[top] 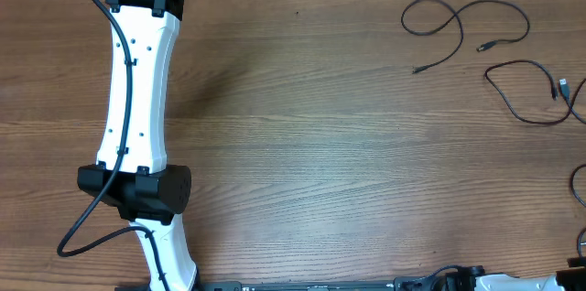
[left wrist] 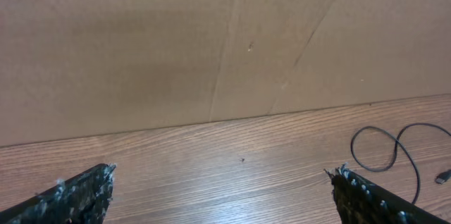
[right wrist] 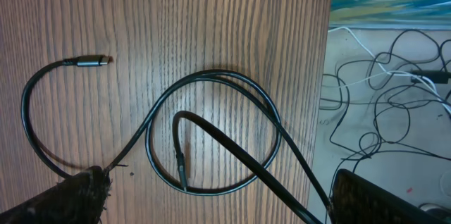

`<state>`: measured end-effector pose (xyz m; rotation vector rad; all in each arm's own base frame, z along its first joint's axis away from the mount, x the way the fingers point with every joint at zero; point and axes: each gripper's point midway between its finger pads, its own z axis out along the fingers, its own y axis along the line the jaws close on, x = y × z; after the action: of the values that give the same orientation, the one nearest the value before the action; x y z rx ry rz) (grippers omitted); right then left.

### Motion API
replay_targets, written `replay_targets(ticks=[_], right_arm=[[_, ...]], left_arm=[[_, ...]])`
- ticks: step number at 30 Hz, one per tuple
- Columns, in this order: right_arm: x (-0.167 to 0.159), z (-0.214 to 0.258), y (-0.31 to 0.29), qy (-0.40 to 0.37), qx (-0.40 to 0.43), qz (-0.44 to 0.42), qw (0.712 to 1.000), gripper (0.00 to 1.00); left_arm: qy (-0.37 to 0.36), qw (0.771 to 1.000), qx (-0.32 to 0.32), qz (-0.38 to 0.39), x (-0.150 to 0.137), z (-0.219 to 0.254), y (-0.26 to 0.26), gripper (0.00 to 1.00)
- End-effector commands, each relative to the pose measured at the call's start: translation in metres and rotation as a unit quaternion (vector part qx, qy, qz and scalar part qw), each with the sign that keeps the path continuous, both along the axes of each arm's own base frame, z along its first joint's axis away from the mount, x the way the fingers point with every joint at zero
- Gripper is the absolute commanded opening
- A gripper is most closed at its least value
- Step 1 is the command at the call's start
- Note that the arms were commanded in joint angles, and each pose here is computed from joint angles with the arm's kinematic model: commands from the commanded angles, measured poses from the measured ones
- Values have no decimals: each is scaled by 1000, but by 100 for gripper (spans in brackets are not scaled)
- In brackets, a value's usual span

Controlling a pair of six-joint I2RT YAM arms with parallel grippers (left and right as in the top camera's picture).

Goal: Untangle cables

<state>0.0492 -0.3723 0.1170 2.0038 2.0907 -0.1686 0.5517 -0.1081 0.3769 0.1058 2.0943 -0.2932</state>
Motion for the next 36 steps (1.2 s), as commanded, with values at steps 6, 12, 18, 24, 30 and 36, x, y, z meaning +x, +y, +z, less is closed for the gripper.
replay_targets(ticks=[6,12,18,24,30,36], right_arm=[[2,0,-4,1,-8,-1,1000,100],[2,-8,-5,0,-3,-5,1000,100],[1,-31,1,3,38,-12,999,100],[1,-31,1,3,38,-14,999,100],[1,-31,2,2,40,-14,999,67],[2,-31,2,0,41,-17,999,22]], left_arm=[[-18,1000,-9,-4,-6,17,-4,99],[-21,1000,-10,-4,-5,19,-4,100],[-21,1000,-10,-4,-5,19,-4,100],[-24,1000,-12,-3,-4,20,-4,100],[-26,1000,-12,-3,-4,21,-4,99],[-26,1000,-12,-3,-4,21,-4,100]])
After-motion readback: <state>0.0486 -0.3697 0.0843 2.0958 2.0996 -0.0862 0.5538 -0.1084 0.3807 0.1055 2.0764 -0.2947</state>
